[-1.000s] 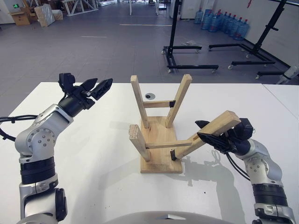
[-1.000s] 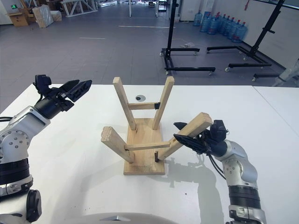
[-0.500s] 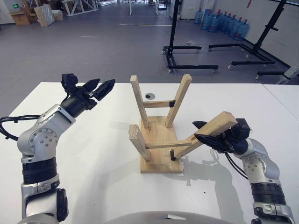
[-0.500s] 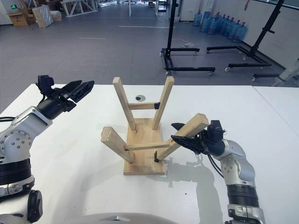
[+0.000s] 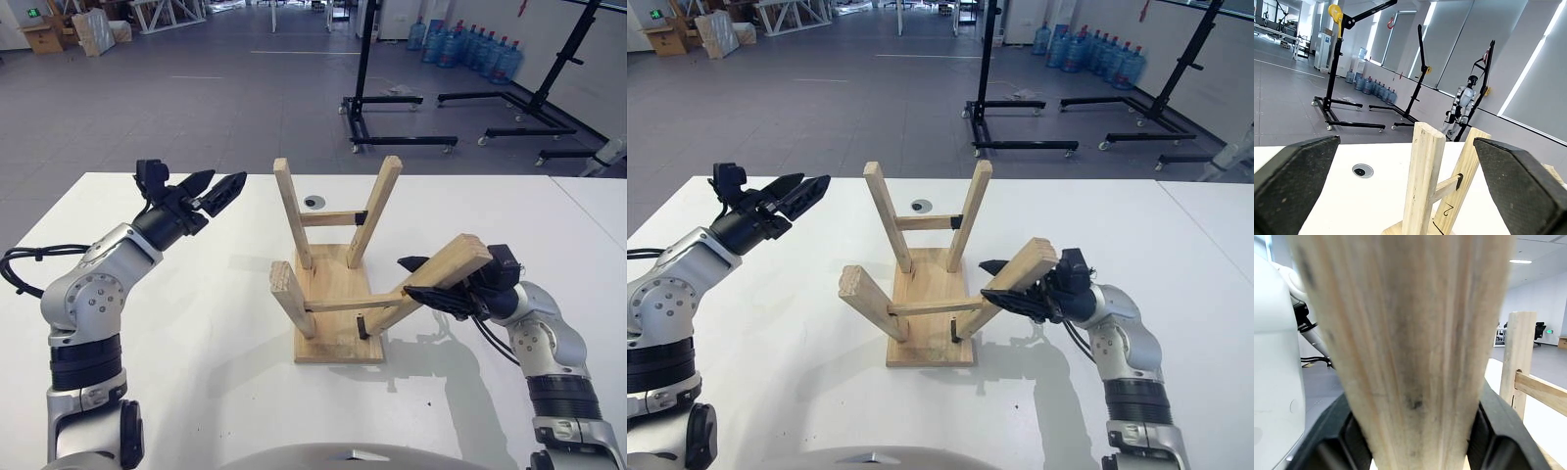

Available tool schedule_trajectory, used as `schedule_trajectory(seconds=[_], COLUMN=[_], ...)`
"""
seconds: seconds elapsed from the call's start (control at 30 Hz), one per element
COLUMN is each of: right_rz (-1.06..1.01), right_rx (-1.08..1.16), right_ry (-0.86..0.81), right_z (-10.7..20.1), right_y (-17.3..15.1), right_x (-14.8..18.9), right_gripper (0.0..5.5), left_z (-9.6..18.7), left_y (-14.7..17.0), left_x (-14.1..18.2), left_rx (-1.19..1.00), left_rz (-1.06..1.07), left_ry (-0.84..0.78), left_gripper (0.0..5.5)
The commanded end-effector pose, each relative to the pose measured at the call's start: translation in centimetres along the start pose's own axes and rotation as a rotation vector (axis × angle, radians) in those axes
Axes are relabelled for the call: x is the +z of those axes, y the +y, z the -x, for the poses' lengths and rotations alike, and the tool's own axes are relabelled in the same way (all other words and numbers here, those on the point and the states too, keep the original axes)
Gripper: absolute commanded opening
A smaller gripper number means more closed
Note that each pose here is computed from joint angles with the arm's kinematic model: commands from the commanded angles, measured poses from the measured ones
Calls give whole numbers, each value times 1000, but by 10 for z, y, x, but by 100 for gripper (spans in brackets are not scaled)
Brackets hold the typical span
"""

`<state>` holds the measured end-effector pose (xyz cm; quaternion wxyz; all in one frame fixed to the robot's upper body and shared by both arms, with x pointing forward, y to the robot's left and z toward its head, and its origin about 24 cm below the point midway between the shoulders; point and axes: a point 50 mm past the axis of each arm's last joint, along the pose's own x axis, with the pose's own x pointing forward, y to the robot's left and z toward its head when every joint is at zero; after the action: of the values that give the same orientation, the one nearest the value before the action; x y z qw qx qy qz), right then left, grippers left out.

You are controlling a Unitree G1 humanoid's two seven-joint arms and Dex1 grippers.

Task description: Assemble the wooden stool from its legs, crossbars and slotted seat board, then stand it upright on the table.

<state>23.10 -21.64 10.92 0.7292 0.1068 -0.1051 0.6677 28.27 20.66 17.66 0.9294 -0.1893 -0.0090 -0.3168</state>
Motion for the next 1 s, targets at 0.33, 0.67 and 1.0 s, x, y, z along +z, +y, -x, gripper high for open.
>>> schedule_trajectory(seconds=[0.33, 0.67, 1.0], right_rz=[26, 84, 180], right_rx=[-14, 45, -75], right_ry=[63, 142, 64], right_z=[2, -17, -43], right_y=[-4, 13, -8], right_x=[-5, -21, 2], right_gripper=[205, 205, 205], left_z=[-1, -2, -8], left_y=[-2, -4, -15], left_x=[-5, -6, 11], left_rx=[-5, -6, 11], left_rz=[11, 1, -136], left_ry=[23, 26, 1], left_gripper=[498, 498, 498])
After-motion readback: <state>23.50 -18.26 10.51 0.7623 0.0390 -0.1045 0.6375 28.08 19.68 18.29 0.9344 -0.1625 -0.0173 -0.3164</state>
